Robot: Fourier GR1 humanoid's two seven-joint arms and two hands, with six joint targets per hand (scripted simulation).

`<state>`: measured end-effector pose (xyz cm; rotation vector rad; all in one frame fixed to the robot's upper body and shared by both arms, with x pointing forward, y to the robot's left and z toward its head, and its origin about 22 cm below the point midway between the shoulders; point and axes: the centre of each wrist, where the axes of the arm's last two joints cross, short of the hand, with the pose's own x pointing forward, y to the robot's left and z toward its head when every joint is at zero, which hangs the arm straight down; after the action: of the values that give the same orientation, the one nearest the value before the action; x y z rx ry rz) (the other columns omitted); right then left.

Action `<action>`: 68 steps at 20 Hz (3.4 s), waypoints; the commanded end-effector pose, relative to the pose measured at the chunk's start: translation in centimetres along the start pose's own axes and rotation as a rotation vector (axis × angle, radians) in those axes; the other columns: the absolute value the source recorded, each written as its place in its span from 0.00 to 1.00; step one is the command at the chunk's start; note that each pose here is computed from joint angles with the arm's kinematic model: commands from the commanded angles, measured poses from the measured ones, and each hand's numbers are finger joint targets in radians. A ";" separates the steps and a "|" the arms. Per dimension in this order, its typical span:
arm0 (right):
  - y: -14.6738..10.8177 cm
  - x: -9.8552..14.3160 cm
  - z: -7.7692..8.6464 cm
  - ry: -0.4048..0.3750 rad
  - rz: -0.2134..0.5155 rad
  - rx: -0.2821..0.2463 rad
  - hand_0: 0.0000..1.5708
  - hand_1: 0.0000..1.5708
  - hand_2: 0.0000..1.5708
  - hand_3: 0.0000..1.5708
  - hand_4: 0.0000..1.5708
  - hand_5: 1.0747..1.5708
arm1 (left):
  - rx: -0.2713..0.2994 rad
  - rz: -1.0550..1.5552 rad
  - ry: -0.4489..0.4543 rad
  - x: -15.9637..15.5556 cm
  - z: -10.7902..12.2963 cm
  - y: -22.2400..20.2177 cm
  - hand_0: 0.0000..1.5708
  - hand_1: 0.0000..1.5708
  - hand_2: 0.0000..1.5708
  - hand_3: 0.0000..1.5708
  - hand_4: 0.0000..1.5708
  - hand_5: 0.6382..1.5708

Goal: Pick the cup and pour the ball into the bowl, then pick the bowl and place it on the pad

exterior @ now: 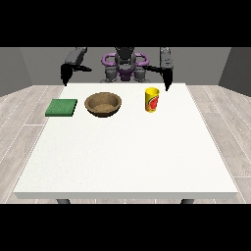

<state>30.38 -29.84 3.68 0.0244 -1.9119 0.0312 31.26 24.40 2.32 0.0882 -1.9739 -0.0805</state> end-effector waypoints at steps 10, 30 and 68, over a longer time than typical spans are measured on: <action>-4.5 0.6 -1.6 -0.105 -0.036 0.024 0.00 0.00 0.00 0.00 0.00 0.98 | 0.104 -0.018 -0.079 -5.5 -0.6 -2.0 0.00 0.00 0.00 0.00 0.00 0.68; -10.1 0.3 -0.6 -0.051 -0.004 0.028 0.00 0.00 0.00 0.00 0.00 0.97 | 0.167 -0.482 -0.072 -7.8 -1.3 -2.5 0.86 0.86 1.00 1.00 0.57 0.93; -13.4 -3.4 -0.1 0.200 0.035 -0.137 0.00 0.00 0.00 0.17 0.00 0.92 | -0.255 -1.361 -0.273 3.4 -4.9 -21.5 0.29 0.29 1.00 1.00 0.57 1.00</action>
<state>29.84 -44.28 -1.05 -0.1068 -1.6878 -0.0899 35.17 4.09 4.22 1.1675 -1.7834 -1.1898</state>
